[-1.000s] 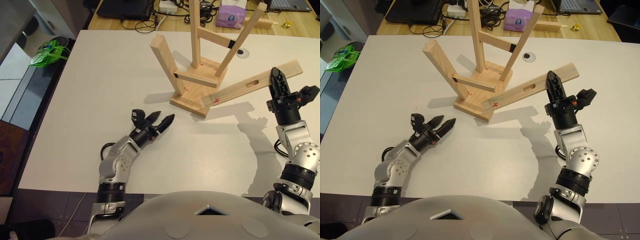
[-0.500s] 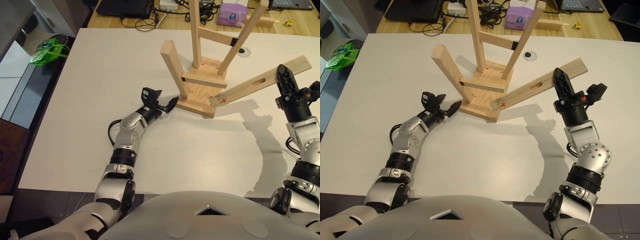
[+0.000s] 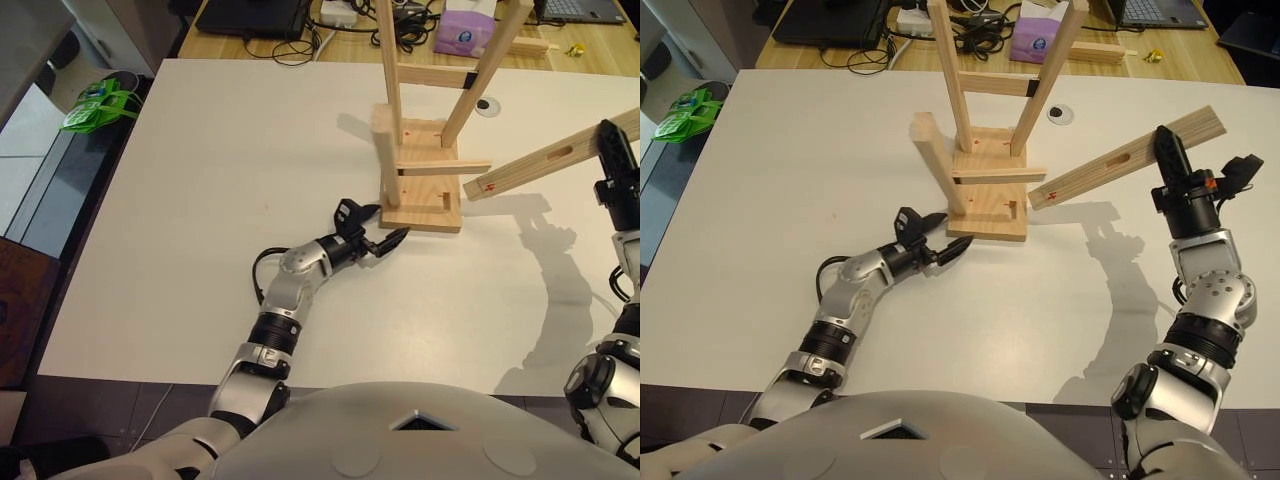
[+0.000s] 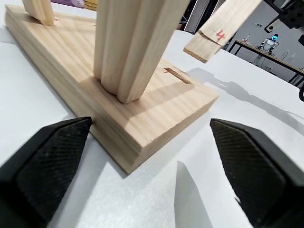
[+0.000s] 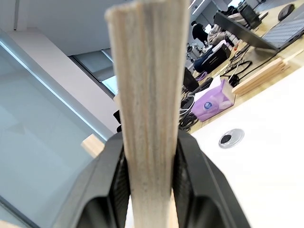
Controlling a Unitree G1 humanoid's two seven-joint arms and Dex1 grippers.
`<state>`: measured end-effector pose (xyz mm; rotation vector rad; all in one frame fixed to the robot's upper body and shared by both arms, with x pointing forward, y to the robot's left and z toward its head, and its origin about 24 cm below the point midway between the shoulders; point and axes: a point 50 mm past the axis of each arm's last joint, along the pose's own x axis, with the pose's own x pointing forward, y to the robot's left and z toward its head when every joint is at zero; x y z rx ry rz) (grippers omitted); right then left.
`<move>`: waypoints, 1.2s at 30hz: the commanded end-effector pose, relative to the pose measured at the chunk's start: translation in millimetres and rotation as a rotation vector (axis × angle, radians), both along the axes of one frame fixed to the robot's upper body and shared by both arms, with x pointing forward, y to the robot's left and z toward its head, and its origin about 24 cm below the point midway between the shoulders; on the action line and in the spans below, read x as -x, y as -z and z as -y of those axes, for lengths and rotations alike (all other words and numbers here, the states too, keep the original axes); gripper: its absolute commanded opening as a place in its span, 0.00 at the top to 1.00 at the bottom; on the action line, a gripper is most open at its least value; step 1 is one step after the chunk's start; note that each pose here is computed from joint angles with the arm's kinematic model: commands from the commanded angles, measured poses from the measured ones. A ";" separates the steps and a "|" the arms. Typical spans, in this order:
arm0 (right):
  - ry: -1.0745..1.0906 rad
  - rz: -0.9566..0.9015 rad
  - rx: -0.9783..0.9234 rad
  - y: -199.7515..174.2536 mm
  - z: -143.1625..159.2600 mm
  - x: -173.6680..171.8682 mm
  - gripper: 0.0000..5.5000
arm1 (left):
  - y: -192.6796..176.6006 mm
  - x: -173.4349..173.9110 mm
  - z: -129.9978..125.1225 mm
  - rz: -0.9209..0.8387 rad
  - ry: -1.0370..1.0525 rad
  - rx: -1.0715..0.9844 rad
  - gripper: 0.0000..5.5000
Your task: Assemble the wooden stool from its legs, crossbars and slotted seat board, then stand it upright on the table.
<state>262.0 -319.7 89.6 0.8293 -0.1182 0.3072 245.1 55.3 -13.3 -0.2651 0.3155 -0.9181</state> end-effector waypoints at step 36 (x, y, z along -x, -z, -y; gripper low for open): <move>-0.078 -0.060 0.234 13.4 -25.1 -4.3 0.82 | -31.6 2.6 17.4 -0.006 -0.170 0.098 0.16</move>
